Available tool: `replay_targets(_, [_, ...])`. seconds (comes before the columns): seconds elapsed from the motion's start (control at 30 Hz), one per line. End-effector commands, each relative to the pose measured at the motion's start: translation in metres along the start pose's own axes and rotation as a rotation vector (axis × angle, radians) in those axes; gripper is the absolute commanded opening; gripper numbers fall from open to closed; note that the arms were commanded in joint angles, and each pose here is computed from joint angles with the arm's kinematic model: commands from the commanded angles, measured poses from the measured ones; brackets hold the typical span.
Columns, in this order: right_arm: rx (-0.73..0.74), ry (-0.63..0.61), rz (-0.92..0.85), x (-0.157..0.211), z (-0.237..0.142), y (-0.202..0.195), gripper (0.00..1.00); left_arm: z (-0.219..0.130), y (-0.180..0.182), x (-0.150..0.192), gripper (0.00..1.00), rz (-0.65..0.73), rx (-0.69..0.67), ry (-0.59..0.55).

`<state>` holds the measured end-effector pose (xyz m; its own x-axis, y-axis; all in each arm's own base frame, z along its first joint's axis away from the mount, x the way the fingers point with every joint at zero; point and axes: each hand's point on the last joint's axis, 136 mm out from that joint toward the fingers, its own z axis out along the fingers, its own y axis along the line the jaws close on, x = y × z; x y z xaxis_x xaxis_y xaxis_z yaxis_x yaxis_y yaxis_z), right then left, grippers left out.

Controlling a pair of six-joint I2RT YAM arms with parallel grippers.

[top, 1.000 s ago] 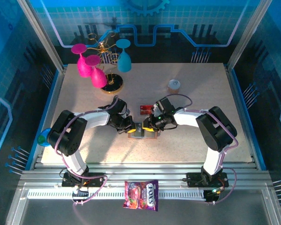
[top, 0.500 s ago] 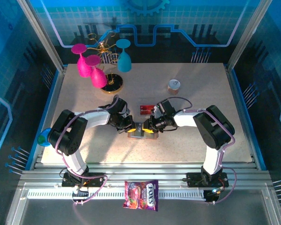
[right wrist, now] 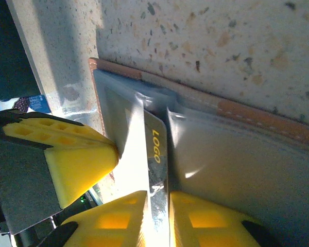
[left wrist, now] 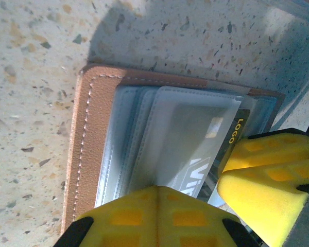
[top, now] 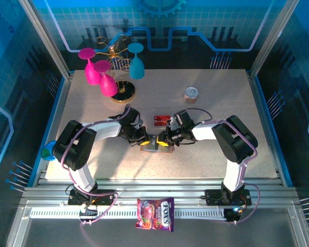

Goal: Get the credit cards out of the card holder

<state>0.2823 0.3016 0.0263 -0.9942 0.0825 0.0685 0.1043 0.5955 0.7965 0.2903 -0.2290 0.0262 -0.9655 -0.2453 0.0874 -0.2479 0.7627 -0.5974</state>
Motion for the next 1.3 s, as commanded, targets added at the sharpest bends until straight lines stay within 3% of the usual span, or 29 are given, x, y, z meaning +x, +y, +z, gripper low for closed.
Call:
replay_targets(0.0, [0.013,0.019,0.04,0.005,0.002,-0.013,0.18,0.006,0.009,0.004,0.07,0.006,-0.039,0.028])
replay_targets(0.33, [0.028,-0.002,0.019,0.002,-0.006,-0.008,0.09,0.003,0.009,0.003,0.07,0.01,-0.044,0.016])
replay_targets(0.9, [0.2,0.003,-0.07,0.002,-0.046,-0.013,0.05,0.002,0.006,0.002,0.07,0.011,-0.042,0.013])
replay_targets(1.27, [0.234,0.005,-0.083,0.001,-0.05,-0.009,0.04,0.002,0.006,0.002,0.08,0.009,-0.039,0.014])
